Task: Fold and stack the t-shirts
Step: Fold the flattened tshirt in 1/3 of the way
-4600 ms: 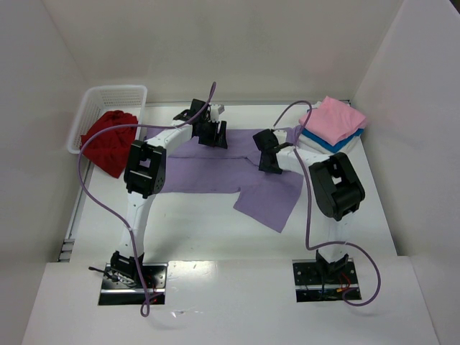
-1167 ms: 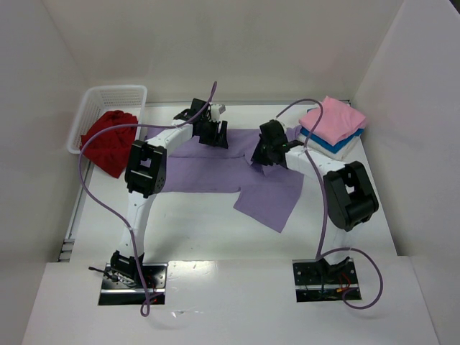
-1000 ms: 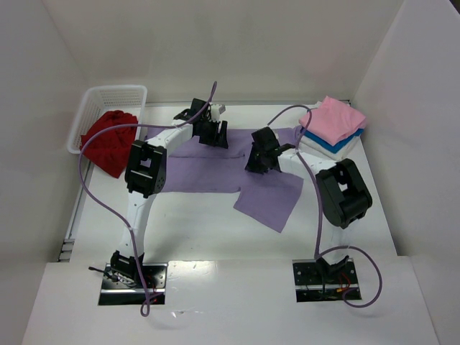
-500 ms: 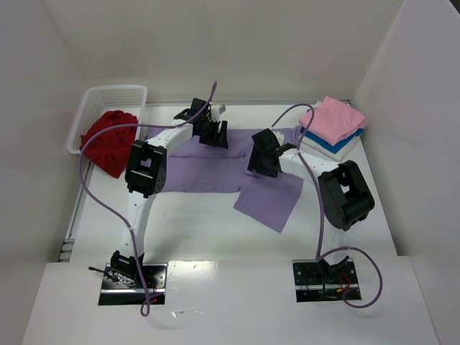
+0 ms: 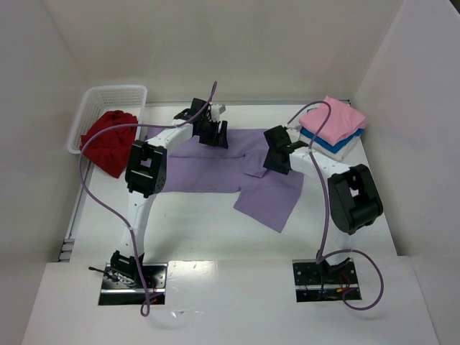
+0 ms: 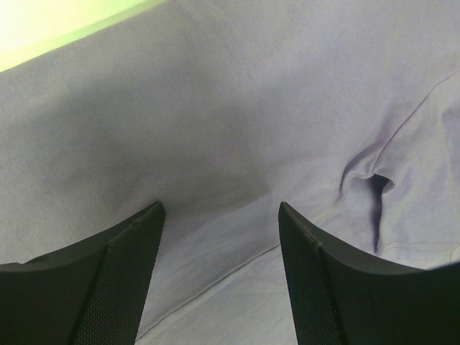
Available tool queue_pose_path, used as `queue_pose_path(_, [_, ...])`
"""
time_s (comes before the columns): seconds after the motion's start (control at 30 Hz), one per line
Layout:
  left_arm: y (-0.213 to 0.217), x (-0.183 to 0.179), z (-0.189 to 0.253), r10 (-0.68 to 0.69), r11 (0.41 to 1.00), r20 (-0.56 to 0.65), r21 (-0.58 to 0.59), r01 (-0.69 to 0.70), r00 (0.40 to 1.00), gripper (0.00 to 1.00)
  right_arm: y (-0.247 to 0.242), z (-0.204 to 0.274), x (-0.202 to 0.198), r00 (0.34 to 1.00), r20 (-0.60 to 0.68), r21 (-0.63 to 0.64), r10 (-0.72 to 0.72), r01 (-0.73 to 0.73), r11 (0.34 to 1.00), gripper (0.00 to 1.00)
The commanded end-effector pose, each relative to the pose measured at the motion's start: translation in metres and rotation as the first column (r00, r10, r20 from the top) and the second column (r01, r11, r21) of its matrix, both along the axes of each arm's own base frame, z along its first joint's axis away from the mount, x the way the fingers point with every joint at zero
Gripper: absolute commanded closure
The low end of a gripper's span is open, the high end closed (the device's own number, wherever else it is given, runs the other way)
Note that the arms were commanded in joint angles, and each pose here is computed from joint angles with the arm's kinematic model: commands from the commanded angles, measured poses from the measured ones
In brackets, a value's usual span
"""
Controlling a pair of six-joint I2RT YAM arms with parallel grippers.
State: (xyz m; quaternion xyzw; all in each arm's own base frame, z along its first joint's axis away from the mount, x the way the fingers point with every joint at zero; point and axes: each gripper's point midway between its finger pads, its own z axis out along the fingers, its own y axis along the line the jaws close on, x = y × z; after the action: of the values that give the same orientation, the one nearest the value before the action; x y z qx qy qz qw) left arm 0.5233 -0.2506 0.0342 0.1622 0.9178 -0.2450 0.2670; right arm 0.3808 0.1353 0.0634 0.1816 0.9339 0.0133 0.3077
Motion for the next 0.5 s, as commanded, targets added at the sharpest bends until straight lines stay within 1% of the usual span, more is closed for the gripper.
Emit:
queue_pose_path(0.0, [0.013, -0.032, -0.066, -0.013, 0.997, -0.170, 0.078, 0.027, 0.985, 0.26, -0.016, -0.009, -0.008, 0.999, -0.020, -0.046, -0.047, 0.046, 0.998, 0.49])
queue_pose_path(0.33, [0.013, -0.032, -0.066, -0.013, 0.997, -0.170, 0.078, 0.027, 0.985, 0.26, -0.008, -0.028, -0.007, 0.999, -0.039, -0.016, -0.027, 0.026, 1.000, 0.50])
queue_pose_path(0.37, [0.013, -0.032, -0.066, -0.020, 0.996, -0.165, 0.080, 0.034, 0.986, 0.26, -0.008, -0.031, -0.005, 0.999, -0.039, -0.016, -0.027, 0.026, 1.000, 0.47])
queue_pose_path(0.47, [0.013, -0.032, -0.066, -0.020, 0.996, -0.165, 0.080, 0.034, 0.986, 0.26, -0.004, -0.036, 0.000, 0.999, -0.045, -0.010, -0.022, 0.022, 1.000, 0.47])
